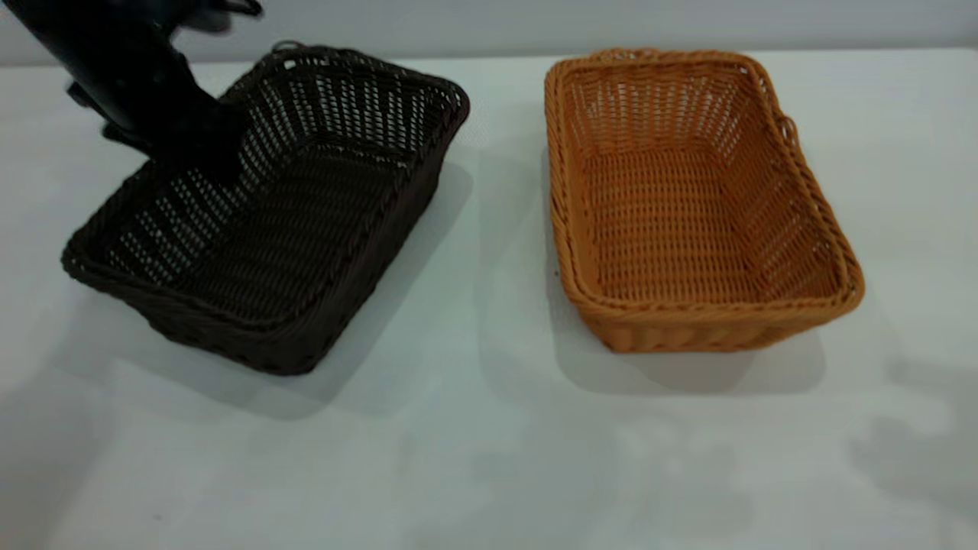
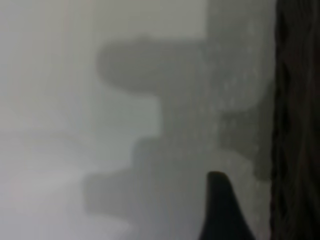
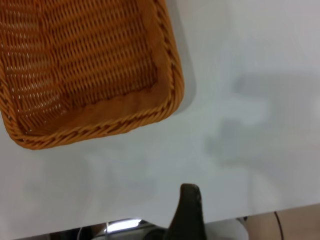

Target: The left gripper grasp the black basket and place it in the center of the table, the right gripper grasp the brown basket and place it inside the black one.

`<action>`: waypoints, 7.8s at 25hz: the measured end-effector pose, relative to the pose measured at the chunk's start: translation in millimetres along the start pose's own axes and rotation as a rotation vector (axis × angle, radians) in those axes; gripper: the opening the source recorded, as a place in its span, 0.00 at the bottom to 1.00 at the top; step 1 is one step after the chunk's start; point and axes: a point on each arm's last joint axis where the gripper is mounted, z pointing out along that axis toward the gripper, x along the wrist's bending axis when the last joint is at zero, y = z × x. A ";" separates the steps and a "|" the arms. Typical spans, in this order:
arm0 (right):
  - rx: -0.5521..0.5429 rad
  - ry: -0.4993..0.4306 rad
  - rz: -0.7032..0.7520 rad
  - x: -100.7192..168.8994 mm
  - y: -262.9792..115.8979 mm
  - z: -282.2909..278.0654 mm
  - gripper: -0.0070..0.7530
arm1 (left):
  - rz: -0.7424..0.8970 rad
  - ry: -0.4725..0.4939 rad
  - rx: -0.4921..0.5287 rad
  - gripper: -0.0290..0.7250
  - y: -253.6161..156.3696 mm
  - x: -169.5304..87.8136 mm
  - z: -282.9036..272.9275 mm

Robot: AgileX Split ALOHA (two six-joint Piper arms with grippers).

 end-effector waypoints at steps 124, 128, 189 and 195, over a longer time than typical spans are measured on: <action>0.009 0.569 0.572 -73.7 130.1 160.6 0.11 | 0.816 -0.087 -0.200 0.73 55.4 -149.8 -84.1; 0.033 0.610 0.561 -70.1 128.8 158.5 0.11 | 0.611 -0.057 -0.167 0.73 56.8 -90.9 -102.5; 0.472 0.328 -0.153 169.6 62.8 162.7 0.11 | -0.013 0.090 -0.255 0.73 42.9 43.1 -111.1; 0.469 0.307 -0.143 166.6 61.3 175.9 0.11 | -0.014 0.089 -0.252 0.73 42.6 43.0 -111.1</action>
